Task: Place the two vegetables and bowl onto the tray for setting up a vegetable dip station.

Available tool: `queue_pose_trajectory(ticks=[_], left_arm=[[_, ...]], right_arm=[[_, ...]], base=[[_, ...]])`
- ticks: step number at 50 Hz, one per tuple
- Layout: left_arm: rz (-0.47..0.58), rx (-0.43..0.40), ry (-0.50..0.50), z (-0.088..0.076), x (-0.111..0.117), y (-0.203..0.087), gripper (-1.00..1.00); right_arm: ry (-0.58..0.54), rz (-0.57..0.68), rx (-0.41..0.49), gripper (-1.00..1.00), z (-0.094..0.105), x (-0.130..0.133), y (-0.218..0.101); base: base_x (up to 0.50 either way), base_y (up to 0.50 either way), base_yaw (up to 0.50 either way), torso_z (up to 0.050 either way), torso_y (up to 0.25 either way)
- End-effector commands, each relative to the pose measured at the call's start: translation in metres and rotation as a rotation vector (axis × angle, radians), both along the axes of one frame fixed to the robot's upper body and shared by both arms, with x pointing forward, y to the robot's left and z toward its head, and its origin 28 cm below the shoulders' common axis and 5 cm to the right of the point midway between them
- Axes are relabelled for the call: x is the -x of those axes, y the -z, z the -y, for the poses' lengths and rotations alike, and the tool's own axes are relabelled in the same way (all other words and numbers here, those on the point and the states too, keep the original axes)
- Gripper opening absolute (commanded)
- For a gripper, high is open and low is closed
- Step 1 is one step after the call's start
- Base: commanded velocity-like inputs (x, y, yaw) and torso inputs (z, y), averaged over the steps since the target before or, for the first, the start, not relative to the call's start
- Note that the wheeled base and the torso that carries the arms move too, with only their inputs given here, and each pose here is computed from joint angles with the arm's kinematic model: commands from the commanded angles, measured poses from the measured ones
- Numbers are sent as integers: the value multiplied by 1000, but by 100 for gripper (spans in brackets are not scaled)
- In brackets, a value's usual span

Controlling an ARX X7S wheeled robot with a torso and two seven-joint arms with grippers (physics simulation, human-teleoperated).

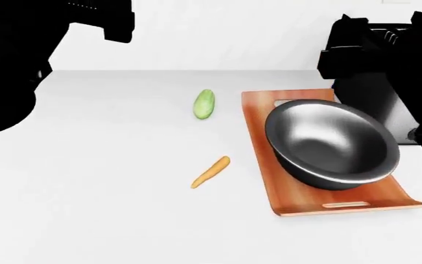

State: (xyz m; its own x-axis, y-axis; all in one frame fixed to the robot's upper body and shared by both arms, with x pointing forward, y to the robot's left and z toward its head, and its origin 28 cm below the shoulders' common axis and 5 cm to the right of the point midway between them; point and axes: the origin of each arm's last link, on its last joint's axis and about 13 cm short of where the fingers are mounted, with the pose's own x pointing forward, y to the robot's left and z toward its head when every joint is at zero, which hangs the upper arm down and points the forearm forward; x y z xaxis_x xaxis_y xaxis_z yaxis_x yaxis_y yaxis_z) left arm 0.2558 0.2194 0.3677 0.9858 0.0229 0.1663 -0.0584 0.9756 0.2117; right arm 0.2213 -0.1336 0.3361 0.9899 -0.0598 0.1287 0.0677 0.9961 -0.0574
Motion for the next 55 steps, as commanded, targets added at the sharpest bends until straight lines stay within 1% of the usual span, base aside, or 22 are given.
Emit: queue_pose_trajectory(ticks=[1,7,9,11,15,17,21,22,24,27,30,32,35,36,38,43,44,45,46,51,54,55], left_arm=[[-43,15,27,4,3,0,100],[-42,16,28,6,3,0,100],[-34,34,40,7,2,-1,100],[-31,31,43,9,0,1,100],[-54,24,61,14,-5,-2,100],[-59,57,75,16,-7,-19,100],[-91,64,92,20,-15,-22,100],[-131,95,121,22,-21,-24,100],[-156,66,130,25,-25,-27,100],[-214,87,144,29,-35,-42,100],[-280,74,93,30,-50,-51,100],[-388,31,155,36,-58,-51,100],[-489,30,233,44,-68,-48,100],[-509,54,239,45,-76,-54,100],[-513,38,233,47,-84,-54,100],[-567,97,258,54,-111,-53,100],[-548,144,253,55,-116,-51,100],[-548,170,248,55,-118,-51,100],[-603,180,263,54,-117,-49,100],[-710,208,270,56,-116,-38,100],[-747,287,251,58,-117,-29,100],[-759,276,257,58,-118,-26,100]], right_arm=[[37,7,11,100,1,15,-9],[-33,61,-26,100,1,26,-14],[45,48,-4,100,3,25,-16],[35,51,-35,100,2,27,-19],[46,74,-10,100,0,36,-30],[52,91,16,100,1,43,-38],[70,111,38,100,4,54,-46],[66,118,39,100,4,61,-50],[77,140,49,100,5,68,-57],[85,166,50,100,7,84,-71],[84,179,60,100,8,93,-80],[94,191,78,100,9,100,-85],[99,201,77,100,11,106,-90],[100,202,76,100,12,107,-90],[101,202,71,100,13,108,-90],[114,194,70,100,15,107,-88],[116,196,66,100,16,107,-89],[116,194,66,100,17,107,-89],[121,194,67,100,17,107,-90],[121,205,69,100,16,108,-96],[134,209,70,100,16,112,-98],[145,212,68,100,17,114,-98]], base=[[0,0,0,0,0],[262,0,0,0,0],[400,14,0,0,0],[61,10,0,0,0],[0,0,0,0,2],[0,0,0,0,0],[0,0,0,0,0],[0,0,0,0,0],[0,0,0,0,0],[0,0,0,0,0],[0,0,0,0,0],[0,0,0,0,0],[0,0,0,0,0],[0,0,0,0,0],[0,0,0,0,0],[0,0,0,0,0],[0,0,0,0,0],[0,0,0,0,0],[0,0,0,0,0],[0,0,0,0,0],[0,0,0,0,0],[0,0,0,0,0]])
